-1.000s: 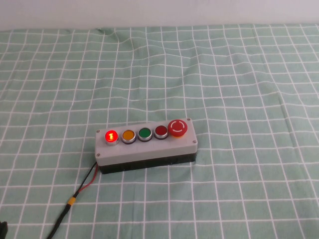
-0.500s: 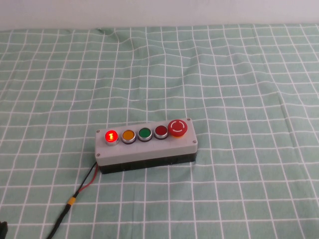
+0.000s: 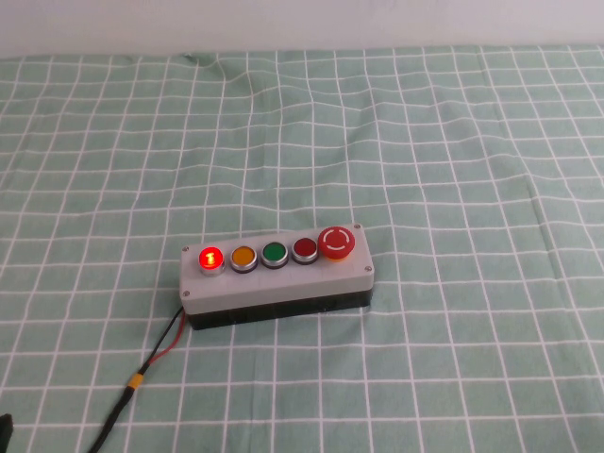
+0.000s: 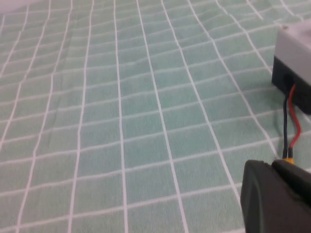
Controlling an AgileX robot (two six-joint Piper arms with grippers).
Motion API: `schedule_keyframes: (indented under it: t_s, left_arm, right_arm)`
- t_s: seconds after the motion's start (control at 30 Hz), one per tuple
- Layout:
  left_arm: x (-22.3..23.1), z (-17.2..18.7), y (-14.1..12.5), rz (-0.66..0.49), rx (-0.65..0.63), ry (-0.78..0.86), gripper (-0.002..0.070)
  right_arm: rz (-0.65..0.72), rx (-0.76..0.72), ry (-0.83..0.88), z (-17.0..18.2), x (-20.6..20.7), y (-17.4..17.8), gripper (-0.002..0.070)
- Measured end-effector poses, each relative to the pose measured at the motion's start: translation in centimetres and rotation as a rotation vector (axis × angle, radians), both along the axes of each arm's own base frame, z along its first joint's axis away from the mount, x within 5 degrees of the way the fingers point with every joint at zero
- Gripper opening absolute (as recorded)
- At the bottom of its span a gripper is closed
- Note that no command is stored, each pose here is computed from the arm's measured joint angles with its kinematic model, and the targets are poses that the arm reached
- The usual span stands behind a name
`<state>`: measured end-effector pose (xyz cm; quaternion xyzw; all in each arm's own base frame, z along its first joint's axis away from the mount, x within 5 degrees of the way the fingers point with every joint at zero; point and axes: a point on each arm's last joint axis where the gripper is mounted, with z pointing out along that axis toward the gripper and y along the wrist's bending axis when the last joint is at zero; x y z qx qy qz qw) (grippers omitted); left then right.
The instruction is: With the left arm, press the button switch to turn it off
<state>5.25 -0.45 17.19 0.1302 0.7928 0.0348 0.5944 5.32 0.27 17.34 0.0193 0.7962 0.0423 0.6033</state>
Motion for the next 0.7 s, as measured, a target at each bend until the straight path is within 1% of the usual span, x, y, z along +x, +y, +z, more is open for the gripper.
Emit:
schedule_keyframes:
  t_s: [0.1, 0.2, 0.27, 0.43, 0.5, 0.57, 0.7]
  left_arm:
    - [0.1, 0.4, 0.0, -0.003, -0.006, -0.044, -0.0002]
    - [0.3, 1.1, -0.1, -0.009, -0.016, -0.125, -0.0003]
    - [0.3, 1.8, -0.2, -0.015, -0.025, -0.198, -0.0002]
    - [0.3, 4.1, -0.3, -0.033, -0.064, -0.446, -0.0002]
    - [0.1, 4.6, -0.4, -0.037, -0.072, -0.507, -0.0002]
    - [0.1, 4.9, -0.4, -0.040, -0.076, -0.536, -0.0002]
    - [0.1, 4.9, -0.4, -0.040, -0.079, -0.537, -0.0002]
  right_arm:
    - [0.000, 0.000, 0.000, 0.0, 0.0, 0.0, -0.0018]
    - [0.000, 0.000, 0.000, 0.0, 0.0, 0.0, -0.0018]
    - [0.000, 0.000, 0.000, 0.0, 0.0, 0.0, -0.0018]
    - [0.000, 0.000, 0.000, 0.0, 0.0, 0.0, -0.0018]
    - [0.000, 0.000, 0.000, 0.0, 0.0, 0.0, -0.0018]
    - [0.000, 0.000, 0.000, 0.0, 0.0, 0.0, -0.0018]
    - [0.000, 0.000, 0.000, 0.0, 0.0, 0.0, -0.0018]
